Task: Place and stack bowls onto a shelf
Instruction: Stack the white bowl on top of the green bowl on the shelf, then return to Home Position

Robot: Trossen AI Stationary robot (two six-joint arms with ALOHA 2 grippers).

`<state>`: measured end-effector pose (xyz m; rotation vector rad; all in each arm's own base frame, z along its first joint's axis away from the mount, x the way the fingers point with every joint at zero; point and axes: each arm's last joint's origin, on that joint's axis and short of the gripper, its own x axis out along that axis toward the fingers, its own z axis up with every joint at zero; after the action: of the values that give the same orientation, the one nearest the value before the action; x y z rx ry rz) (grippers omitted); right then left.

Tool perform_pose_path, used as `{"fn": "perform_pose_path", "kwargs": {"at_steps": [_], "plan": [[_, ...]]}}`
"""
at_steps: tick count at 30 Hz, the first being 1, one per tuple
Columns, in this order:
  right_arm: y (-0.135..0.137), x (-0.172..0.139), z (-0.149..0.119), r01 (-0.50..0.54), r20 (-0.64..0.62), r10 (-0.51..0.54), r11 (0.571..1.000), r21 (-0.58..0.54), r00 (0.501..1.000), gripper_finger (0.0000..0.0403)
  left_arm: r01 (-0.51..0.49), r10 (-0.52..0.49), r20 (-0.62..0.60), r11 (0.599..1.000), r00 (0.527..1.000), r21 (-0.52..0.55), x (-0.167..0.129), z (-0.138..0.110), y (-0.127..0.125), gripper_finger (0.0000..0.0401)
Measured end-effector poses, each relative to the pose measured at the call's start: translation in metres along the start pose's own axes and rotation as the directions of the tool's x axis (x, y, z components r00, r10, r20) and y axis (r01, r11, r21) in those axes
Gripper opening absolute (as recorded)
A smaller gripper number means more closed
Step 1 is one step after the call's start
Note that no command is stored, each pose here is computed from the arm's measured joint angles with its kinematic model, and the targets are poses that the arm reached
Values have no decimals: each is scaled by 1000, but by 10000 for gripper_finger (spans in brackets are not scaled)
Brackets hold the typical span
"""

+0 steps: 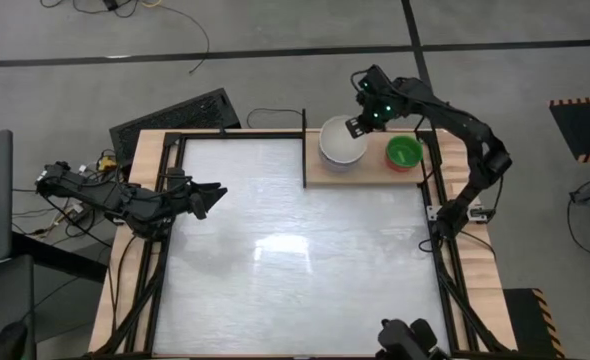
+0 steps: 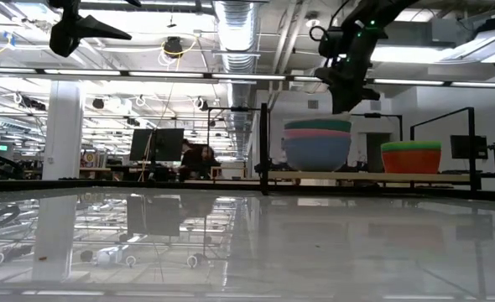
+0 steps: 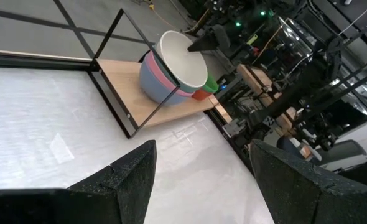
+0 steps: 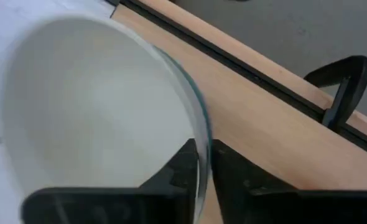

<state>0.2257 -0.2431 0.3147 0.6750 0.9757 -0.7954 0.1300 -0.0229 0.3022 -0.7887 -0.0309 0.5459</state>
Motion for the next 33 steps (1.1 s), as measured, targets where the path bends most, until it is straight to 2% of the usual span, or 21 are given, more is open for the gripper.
{"fn": "perform_pose_path", "kwargs": {"at_steps": [6, 10, 13, 15, 19, 21, 25, 27, 29, 33], "plan": [[-2, -24, -2, -21, 79, 21, 1000, -4, 997, 125, -1, 1, 1, 1000, 1000, -9, 0, 0, 0, 245], [-3, -50, -5, -52, 182, 53, 999, -8, 982, 138, 3, -3, 5, 1000, 1000, -15, 0, 0, -1, 245], [-2, -86, -13, -117, 304, 124, 992, -39, 944, 139, 19, -19, 16, 999, 1000, -30, 0, 2, -2, 245], [1, -113, -23, -168, 383, 196, 980, -106, 903, 137, 33, -32, 26, 999, 999, -23, 0, 3, -4, 245], [10, -165, -57, -208, 476, 318, 940, -270, 820, 133, 35, -36, 38, 999, 999, 29, 0, 4, -5, 245], [11, -188, -79, -215, 503, 354, 925, -314, 788, 132, 20, -22, 35, 997, 999, 75, 0, 3, -4, 245], [7, -229, -124, -222, 567, 417, 897, -381, 711, 134, -51, 45, 31, 968, 999, 245, 0, 0, 3, 245], [3, -246, -147, -225, 598, 451, 882, -415, 663, 134, -31, 31, 7, 976, 1000, 214, 0, -1, 3, 245], [-3, -255, -169, -229, 617, 481, 866, -444, 623, 134, 0, 1, -2, 983, 1000, 182, 0, 0, 0, 245], [-17, -247, -211, -240, 627, 507, 853, -463, 591, 134, 78, -82, 6, 966, 997, 247, 1, 6, -7, 245]]}}
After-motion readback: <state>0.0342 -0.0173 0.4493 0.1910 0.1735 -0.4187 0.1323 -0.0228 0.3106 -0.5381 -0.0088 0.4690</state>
